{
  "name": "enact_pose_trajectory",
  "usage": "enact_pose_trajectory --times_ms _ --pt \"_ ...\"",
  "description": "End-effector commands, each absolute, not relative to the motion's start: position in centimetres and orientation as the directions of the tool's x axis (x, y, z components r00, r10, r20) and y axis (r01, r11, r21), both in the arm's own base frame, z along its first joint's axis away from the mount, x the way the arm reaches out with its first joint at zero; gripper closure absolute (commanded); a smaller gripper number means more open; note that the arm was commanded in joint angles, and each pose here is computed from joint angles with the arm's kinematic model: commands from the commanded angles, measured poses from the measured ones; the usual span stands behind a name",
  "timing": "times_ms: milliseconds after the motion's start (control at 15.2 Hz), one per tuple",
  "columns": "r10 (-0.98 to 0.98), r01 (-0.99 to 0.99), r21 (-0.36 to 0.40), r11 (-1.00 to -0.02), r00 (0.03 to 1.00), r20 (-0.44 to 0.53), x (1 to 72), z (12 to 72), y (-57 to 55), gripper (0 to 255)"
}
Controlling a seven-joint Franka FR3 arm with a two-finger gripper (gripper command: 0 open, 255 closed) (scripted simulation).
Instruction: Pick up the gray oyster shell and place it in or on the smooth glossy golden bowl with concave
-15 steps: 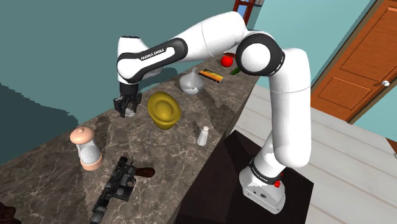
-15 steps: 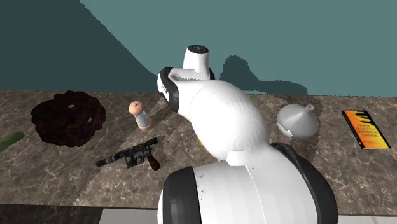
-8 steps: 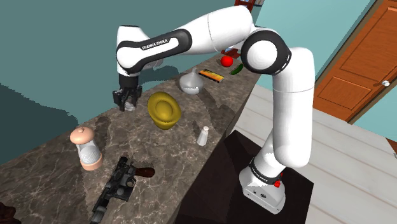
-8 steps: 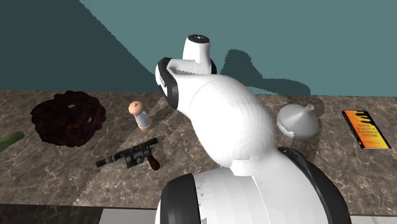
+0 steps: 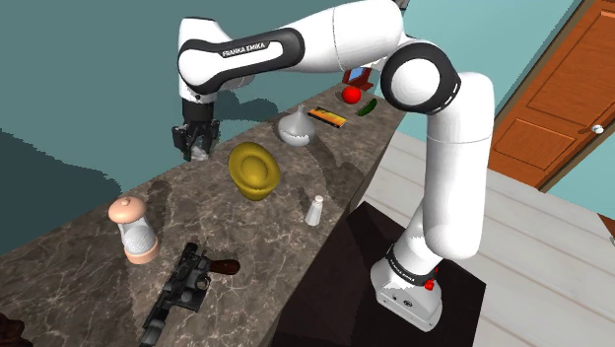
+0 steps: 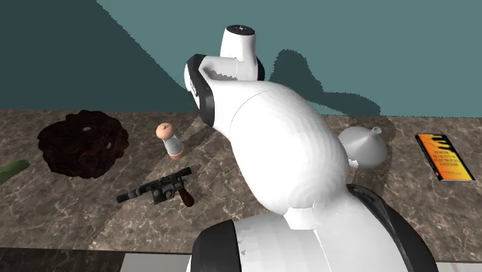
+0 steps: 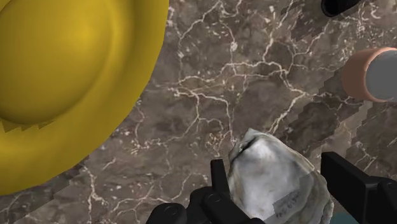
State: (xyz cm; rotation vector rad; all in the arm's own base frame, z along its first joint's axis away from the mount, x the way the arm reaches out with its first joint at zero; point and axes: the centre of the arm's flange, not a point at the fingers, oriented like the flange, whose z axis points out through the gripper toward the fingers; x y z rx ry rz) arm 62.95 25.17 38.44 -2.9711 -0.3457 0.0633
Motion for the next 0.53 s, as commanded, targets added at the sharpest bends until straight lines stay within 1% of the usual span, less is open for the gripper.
enact_pose_trajectory --times_ms 0,462 --pt "0.231 0.225 -0.153 -0.962 0.973 -0.025 63.0 39.0 25.2 255" --pt "0.231 0.225 -0.153 -0.962 0.973 -0.025 60.3 39.2 16.4 255"
